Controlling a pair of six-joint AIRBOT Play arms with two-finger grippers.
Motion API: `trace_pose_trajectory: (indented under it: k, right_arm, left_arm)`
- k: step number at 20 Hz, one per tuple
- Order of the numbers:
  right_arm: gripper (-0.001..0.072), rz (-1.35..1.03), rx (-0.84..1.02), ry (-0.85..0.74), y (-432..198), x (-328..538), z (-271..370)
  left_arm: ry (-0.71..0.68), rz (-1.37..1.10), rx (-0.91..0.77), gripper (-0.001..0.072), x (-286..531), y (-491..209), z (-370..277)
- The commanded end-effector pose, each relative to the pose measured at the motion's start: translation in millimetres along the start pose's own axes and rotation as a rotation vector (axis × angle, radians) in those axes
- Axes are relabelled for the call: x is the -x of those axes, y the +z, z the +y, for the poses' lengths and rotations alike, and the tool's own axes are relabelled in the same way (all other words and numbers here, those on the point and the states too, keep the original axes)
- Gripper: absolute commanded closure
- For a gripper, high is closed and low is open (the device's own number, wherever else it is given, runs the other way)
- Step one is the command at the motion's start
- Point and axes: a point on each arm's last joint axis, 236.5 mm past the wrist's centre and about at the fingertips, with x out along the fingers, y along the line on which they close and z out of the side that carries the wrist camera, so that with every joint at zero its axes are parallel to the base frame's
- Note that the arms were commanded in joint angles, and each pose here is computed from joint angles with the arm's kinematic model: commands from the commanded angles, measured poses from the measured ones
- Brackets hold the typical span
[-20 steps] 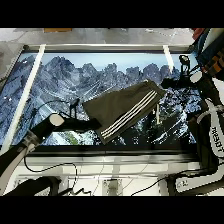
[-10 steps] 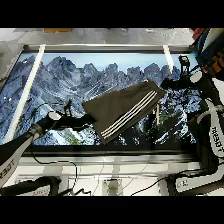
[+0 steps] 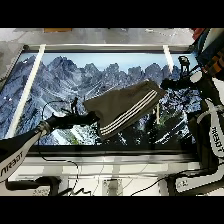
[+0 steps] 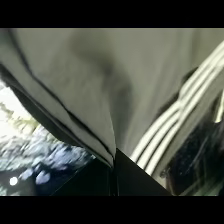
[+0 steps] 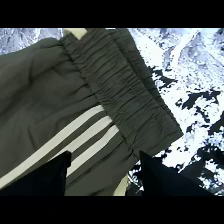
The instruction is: Fold the clothes and pants, and hang the long-sleeved shirts on hangers.
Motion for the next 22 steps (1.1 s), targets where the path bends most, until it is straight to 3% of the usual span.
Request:
trace_pose_trajectory:
  k: [1, 2, 4, 7, 9, 12, 14, 17, 22]
  right_arm:
    - [0.0286, 0.049, 0.020, -0.008, -11, 0, -2]
    - [0.0351, 0.078, 0.043, -0.028, -18, 1, -7]
    - [0.0352, 0.127, 0.063, -0.051, -30, 2, -16]
    - [0.0352, 0.206, 0.076, -0.009, -50, 3, -17]
    - [0.0375, 0.286, 0.111, 0.115, -72, 0, 5]
    - [0.0401, 0.325, 0.067, 0.482, -93, -3, 81]
    - [0.0276, 0.335, -0.007, 0.576, -100, -16, 109]
    - [0.0169, 0.366, -0.104, 0.531, -108, -50, 127]
    - [0.0104, 0.386, -0.208, 0.461, -122, -98, 173]
  left_arm:
    - [-0.045, 0.038, -0.133, 0.0697, 14, 14, -20]
    - [-0.042, 0.083, -0.201, 0.0697, 26, 14, -21]
    - [0.007, 0.184, -0.281, 0.0697, 64, 14, -14]
    - [0.213, 0.353, -0.423, 0.0697, 138, 9, 28]
    - [0.435, 0.410, -0.488, 0.0696, 186, 12, 73]
    - [0.714, 0.465, -0.569, 0.0696, 239, 25, 124]
    - [0.801, 0.454, -0.607, 0.0696, 250, 38, 138]
    - [0.815, 0.339, -0.663, 0.0695, 241, 66, 135]
    - [0.774, 0.251, -0.701, 0.0695, 223, 81, 119]
